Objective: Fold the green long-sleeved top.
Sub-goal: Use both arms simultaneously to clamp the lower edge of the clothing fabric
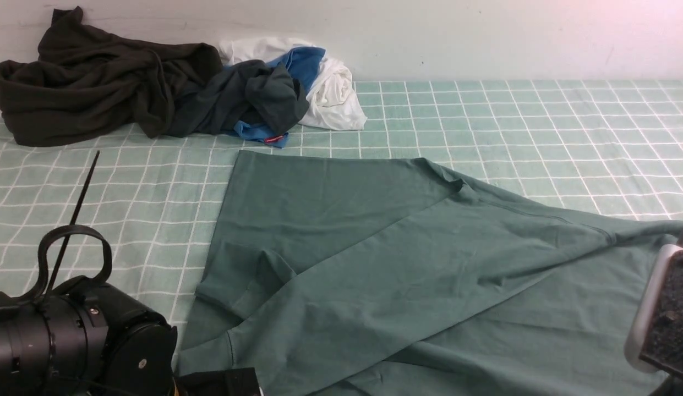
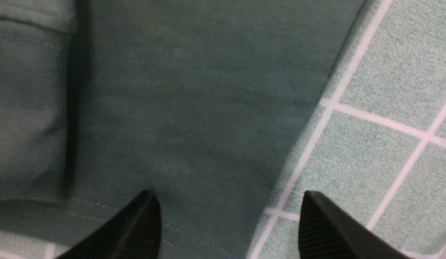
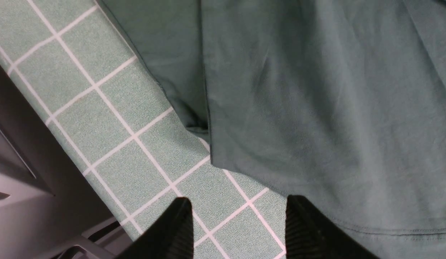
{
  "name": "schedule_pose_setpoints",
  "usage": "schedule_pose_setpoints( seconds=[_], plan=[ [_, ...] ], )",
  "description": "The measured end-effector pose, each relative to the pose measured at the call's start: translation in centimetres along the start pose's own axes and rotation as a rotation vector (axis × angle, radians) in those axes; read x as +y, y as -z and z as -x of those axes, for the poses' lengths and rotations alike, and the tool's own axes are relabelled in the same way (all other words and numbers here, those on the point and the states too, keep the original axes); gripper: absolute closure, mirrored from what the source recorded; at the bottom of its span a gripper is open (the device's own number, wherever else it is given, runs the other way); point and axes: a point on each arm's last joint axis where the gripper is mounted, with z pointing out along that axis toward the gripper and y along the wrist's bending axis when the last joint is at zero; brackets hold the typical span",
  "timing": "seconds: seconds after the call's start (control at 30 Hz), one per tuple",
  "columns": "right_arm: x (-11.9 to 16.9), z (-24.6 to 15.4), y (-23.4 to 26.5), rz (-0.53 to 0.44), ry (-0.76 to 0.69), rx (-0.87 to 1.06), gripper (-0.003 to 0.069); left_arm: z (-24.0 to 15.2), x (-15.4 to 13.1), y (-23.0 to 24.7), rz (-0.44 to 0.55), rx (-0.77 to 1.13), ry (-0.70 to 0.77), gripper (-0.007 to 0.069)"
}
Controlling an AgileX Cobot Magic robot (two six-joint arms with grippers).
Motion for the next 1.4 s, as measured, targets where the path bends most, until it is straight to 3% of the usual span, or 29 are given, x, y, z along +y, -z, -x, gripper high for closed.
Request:
schedule_pose_setpoints(
  seconds=[0.27,0.6,1.0,1.2,1.4],
  plan=[
    [0.0,0.0,0.0,0.000,-0.004,0.000,0.0322,0.1,0.3,-0.4,0.017,0.011,-0.011,0.0294],
    [0.0,0.0,0.0,0.000,-0.006,0.000,0.0322,0.2,0.5,-0.4,0.032,0.006,0.014,0.0608],
    [-0.2,0.4,-1.0,0.013,0.020,0.050,0.0309,0.6,0.8,2.5,0.039,0.029,0.154,0.0619],
    [-0.7,1.6,-4.7,0.060,0.115,0.208,0.0243,-0.8,0.0,2.8,0.034,0.076,0.169,0.0619],
    [-1.6,2.4,-8.5,0.058,0.192,0.329,0.0232,-0.9,-0.1,2.6,0.037,0.071,0.170,0.0619]
  ],
)
